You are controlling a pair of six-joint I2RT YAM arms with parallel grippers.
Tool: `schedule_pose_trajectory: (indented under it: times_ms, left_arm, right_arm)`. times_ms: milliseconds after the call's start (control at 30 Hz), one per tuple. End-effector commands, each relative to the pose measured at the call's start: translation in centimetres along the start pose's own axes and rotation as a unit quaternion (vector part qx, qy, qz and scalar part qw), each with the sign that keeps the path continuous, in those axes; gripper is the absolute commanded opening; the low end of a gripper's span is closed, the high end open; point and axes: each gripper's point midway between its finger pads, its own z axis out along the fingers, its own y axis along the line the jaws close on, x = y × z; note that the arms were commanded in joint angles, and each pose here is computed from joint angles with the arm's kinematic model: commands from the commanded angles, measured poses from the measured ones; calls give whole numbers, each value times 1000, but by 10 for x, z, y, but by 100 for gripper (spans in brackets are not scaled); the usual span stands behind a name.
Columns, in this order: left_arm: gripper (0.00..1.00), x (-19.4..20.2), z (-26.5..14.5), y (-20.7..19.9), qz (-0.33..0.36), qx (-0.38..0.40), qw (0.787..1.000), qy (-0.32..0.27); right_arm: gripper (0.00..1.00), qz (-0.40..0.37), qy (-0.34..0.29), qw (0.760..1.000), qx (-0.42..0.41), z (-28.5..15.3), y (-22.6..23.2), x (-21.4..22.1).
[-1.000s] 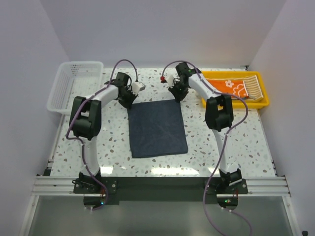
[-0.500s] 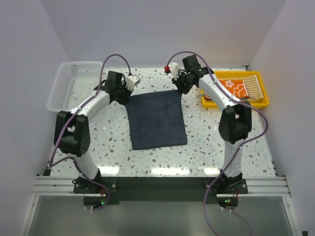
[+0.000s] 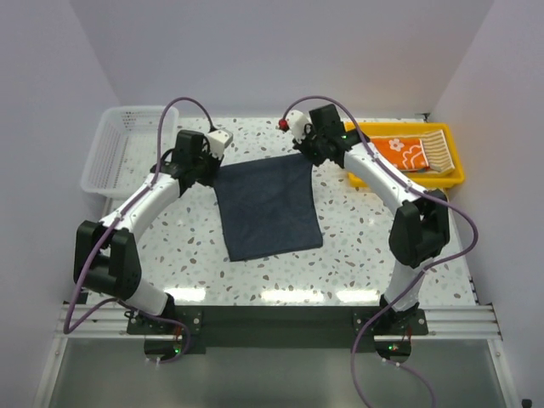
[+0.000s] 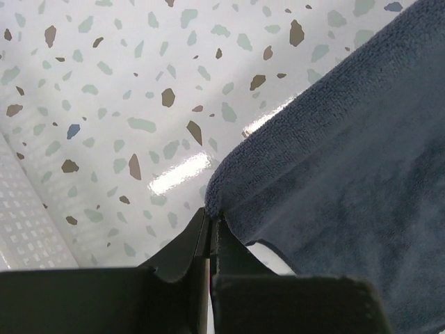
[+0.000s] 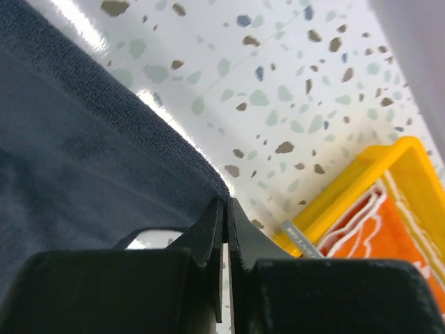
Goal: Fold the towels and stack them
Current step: Fold the towel
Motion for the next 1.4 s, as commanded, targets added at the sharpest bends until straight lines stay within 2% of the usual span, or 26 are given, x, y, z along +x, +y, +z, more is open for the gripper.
schedule_pose_trajectory:
  times_ms: [0,67,200,333,700,833,1133,1367]
  left_arm:
    - [0,-24,-2,12,-12,-29,999,-33]
    - [0,-32,0,15,-7,-35,999,-41]
    - [0,-43,-1,12,-5,-25,998,-49]
    - [0,-35,-3,-4,-4,-7,999,-42]
    - [0,14,-10,-49,-27,28,999,14]
    - [0,45,-10,-58,-46,30,997,51]
    - [0,75,-17,-79,-99,63,990,84]
    - [0,102,-16,-104,-116,105,981,116]
  right_arm:
    - [0,10,-75,991,110,-37,-52,-47]
    - [0,10,-83,988,133,-40,-61,-53]
    - [0,8,-70,990,122,-37,-53,-42]
    - [1,16,-54,993,102,-34,-37,-23]
    - [3,39,-11,997,60,-36,-6,14]
    - [4,68,7,997,42,-35,13,31]
    - [4,139,76,987,10,-25,56,89]
    - [4,139,100,985,-7,-14,78,121]
